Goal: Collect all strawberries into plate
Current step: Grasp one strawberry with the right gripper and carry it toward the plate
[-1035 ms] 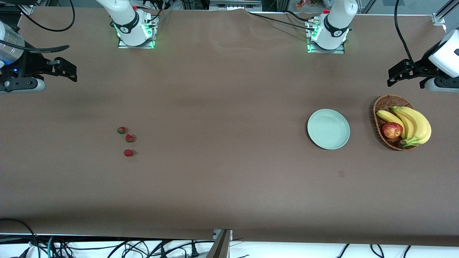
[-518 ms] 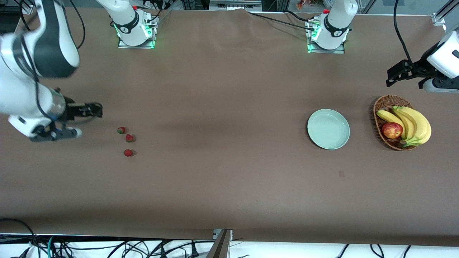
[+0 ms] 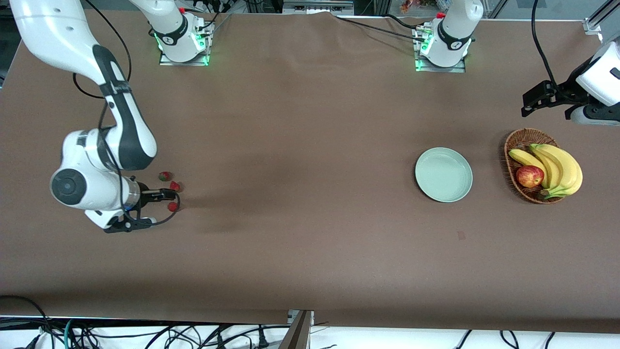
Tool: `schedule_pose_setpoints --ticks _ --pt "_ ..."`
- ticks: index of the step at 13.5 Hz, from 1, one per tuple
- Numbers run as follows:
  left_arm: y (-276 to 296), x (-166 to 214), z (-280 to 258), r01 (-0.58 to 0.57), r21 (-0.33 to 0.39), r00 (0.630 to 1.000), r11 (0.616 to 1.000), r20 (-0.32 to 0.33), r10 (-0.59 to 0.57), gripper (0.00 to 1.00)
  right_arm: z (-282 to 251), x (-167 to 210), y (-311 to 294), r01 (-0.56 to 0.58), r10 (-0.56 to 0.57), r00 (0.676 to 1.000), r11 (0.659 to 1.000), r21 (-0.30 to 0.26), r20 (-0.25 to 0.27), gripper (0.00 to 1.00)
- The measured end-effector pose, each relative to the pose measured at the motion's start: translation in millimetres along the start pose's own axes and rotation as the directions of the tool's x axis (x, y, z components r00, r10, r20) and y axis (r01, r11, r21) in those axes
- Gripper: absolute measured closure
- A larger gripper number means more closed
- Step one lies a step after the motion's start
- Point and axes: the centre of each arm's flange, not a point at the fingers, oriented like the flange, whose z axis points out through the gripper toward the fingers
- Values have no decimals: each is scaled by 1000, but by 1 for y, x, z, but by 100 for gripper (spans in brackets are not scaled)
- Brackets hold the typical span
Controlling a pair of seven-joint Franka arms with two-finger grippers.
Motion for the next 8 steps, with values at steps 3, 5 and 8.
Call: schedule_pose_setpoints --ticks 3,5,8 --pt "0 0 0 0 0 1000 1000 0 0 0 37 5 -1 0 1 999 1000 6 -35 0" --pt "0 0 0 0 0 1000 1000 0 0 0 47 7 0 -3 3 999 1000 8 -55 0" --pt "0 0 0 0 0 1000 1000 1 0 0 61 10 0 -3 4 997 1000 11 -77 1"
